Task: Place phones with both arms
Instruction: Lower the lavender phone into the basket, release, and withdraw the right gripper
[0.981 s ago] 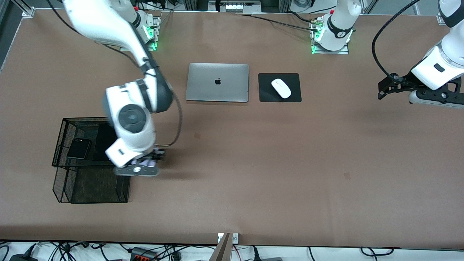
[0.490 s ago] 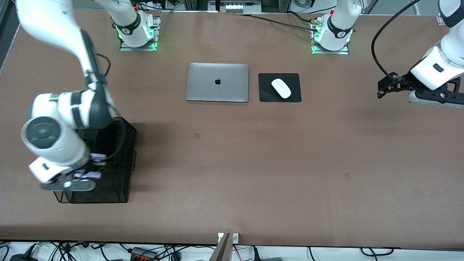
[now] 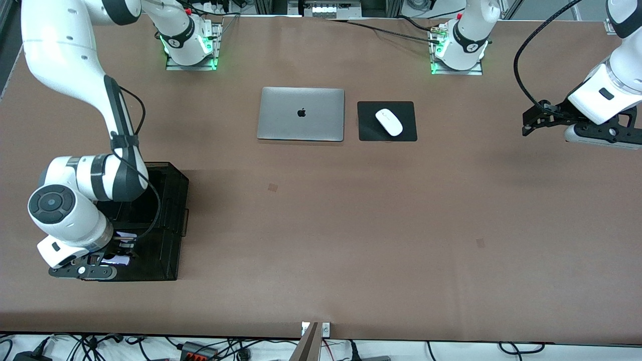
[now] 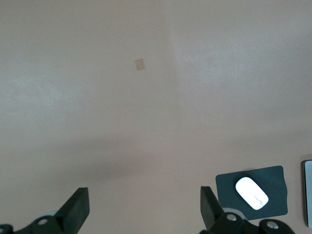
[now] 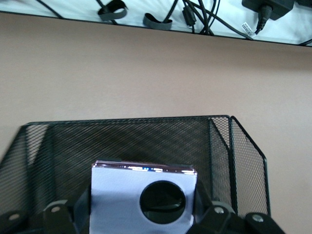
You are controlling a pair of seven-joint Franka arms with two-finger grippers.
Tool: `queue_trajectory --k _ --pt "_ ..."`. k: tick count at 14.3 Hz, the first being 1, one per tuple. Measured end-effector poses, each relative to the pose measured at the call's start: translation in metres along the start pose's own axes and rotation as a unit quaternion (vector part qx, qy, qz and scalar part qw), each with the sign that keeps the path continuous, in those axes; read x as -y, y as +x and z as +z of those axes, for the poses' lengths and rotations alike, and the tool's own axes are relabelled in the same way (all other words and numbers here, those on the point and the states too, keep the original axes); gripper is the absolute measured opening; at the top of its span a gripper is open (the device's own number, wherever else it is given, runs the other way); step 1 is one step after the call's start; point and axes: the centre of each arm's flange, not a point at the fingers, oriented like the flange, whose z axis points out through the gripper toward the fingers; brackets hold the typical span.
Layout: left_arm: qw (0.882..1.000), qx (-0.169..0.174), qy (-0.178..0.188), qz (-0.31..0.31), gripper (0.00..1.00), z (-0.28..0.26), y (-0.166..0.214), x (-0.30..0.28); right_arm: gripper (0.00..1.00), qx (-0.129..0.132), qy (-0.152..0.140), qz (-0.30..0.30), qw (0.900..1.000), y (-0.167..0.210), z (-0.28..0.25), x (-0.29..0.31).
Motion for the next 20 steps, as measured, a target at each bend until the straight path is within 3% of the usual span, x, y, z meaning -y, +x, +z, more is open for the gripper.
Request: queue_trajectory --k 3,8,10,12,17,18,20 --pt "1.0 0.0 0.0 0.0 1.0 0.0 0.0 0.0 0.85 -0.004 0.001 0.007 1.0 -0.002 0.025 -0.012" --pt "1.0 0.001 0.0 0.0 1.0 0.0 0.0 0.0 0.85 0.029 0.005 -0.021 0.999 -0.023 0.055 -0.003" --pt "1.0 0.003 0.0 0.0 1.0 0.0 -0.001 0.0 0.85 0.027 0.007 -0.029 0.999 -0.023 0.052 -0.002" --pt "1.0 0.003 0.0 0.0 1.0 0.001 -0.001 0.0 0.99 0.024 0.011 -0.031 0.999 -0.022 0.05 0.003" --pt "1.0 0.003 0.0 0.0 1.0 0.0 -0.001 0.0 1.0 -0.05 0.016 -0.02 0.998 0.013 -0.04 -0.011" --pt "1.0 0.003 0.0 0.0 1.0 0.0 -0.001 0.0 1.0 -0.054 0.018 -0.015 0.998 0.015 -0.061 -0.016" --pt "1.0 0.003 0.0 0.0 1.0 0.0 -0.001 0.0 1.0 -0.013 0.037 0.006 0.999 0.008 -0.089 -0.024"
